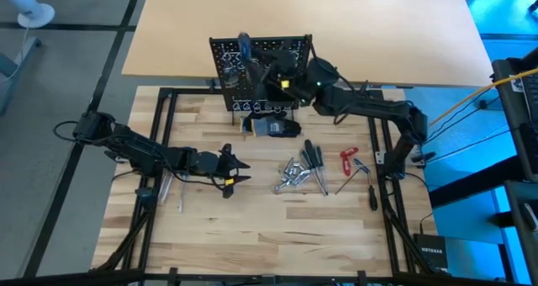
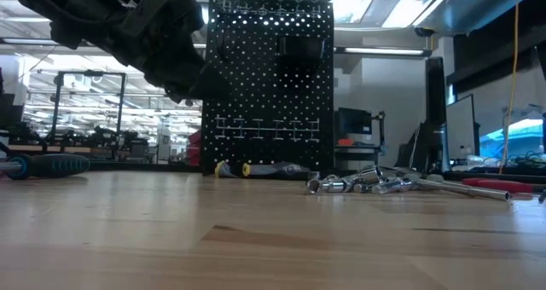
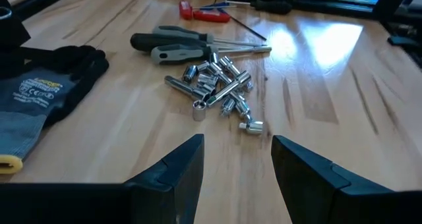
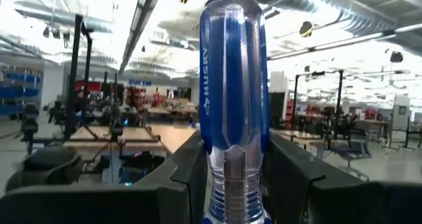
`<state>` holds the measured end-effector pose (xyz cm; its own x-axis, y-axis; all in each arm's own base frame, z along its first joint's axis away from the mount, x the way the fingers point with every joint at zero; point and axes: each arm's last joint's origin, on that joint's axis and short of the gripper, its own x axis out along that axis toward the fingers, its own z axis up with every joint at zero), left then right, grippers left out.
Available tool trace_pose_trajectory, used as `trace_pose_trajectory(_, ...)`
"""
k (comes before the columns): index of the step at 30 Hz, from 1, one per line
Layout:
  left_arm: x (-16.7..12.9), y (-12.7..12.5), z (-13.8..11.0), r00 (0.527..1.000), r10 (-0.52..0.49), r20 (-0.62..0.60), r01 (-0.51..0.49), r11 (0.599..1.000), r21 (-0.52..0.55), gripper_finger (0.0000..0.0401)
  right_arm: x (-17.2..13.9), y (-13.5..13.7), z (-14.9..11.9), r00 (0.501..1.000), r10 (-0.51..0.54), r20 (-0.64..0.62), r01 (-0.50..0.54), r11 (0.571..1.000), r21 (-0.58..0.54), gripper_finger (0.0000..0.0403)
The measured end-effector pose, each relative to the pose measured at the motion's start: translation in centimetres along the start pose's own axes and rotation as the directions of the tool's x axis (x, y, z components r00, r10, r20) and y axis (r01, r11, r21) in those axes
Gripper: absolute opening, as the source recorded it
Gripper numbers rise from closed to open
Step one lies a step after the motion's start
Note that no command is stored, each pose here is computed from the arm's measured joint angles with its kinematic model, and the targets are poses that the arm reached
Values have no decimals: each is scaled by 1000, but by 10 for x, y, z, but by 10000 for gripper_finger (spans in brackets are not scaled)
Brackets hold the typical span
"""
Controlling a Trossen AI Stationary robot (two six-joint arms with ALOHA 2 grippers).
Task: Hang tools onto peg board
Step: Hang the blue screwdriver on the pegboard
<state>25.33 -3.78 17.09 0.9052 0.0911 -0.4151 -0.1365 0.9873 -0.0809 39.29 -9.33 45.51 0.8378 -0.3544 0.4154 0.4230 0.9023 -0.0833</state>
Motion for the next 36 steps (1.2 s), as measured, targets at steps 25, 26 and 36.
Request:
trace_pose_trajectory(25, 0, 0, -1, 1000, 3, -12, -3, 1000, 8, 168, 40, -33, 17, 989, -38, 139, 41, 999, -17, 122)
trace_pose_trajectory(26, 0, 0, -1, 1000, 3, -12, -3, 1000, 9, 168, 40, -35, 16, 990, -43, 136, 46, 999, -19, 122)
trace_pose_trajectory(36, 0, 0, 0, 1000, 2, -5, -2, 1000, 28, 168, 48, -38, -8, 992, -59, 116, 58, 998, 8, 122)
